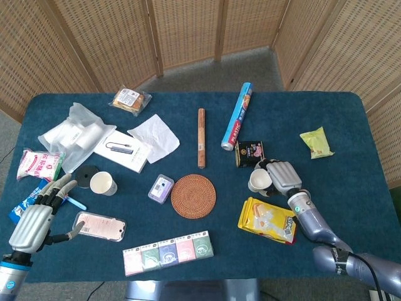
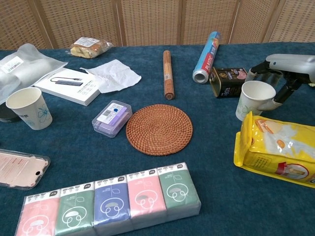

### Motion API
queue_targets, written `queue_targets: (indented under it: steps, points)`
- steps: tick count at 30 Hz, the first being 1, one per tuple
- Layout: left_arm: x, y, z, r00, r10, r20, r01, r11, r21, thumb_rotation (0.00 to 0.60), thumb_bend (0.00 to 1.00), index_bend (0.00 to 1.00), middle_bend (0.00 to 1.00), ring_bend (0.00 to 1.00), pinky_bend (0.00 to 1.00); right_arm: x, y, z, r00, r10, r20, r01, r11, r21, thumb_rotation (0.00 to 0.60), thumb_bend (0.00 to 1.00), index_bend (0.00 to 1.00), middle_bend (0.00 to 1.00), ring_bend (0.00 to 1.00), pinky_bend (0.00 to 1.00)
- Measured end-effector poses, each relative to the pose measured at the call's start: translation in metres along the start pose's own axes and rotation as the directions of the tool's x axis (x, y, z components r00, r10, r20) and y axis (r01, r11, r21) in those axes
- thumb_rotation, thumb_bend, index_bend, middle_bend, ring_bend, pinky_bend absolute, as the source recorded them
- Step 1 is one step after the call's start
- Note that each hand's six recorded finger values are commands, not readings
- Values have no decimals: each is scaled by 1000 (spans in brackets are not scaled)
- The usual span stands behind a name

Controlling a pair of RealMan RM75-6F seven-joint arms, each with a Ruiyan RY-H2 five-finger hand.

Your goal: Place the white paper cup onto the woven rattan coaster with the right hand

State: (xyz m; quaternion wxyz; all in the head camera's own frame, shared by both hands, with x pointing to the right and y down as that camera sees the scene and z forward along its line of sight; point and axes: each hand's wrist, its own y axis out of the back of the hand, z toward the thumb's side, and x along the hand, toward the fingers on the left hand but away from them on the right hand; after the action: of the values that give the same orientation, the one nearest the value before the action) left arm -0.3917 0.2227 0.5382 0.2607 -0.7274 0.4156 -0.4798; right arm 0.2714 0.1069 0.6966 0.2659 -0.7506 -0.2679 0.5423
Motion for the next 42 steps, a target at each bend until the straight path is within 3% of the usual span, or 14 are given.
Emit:
queue_targets:
  steps: [9, 22, 33, 42]
  points:
    - [1, -1, 1, 1000, -3, 4, 3, 1000, -3, 453, 346, 27, 0, 0, 0, 0, -2, -3, 1000, 1, 7, -1, 1000, 4, 600, 280, 404, 405, 519, 503]
    - [4, -3, 5, 1000, -6, 27, 6, 1000, -1, 453, 346, 27, 0, 0, 0, 8, 13, 16, 1000, 28, -14, -28, 999, -37, 600, 273, 399, 402, 521, 503]
    - [3, -1, 3, 1000, 3, 26, -2, 1000, -7, 453, 347, 28, 0, 0, 0, 7, 32, 76, 993, 23, -116, -34, 995, -99, 600, 269, 398, 398, 508, 491]
    - [2, -1, -2, 1000, 0, 12, 0, 1000, -11, 451, 346, 28, 0, 0, 0, -2, 27, 124, 978, 40, -206, -67, 990, -127, 600, 270, 392, 392, 489, 492]
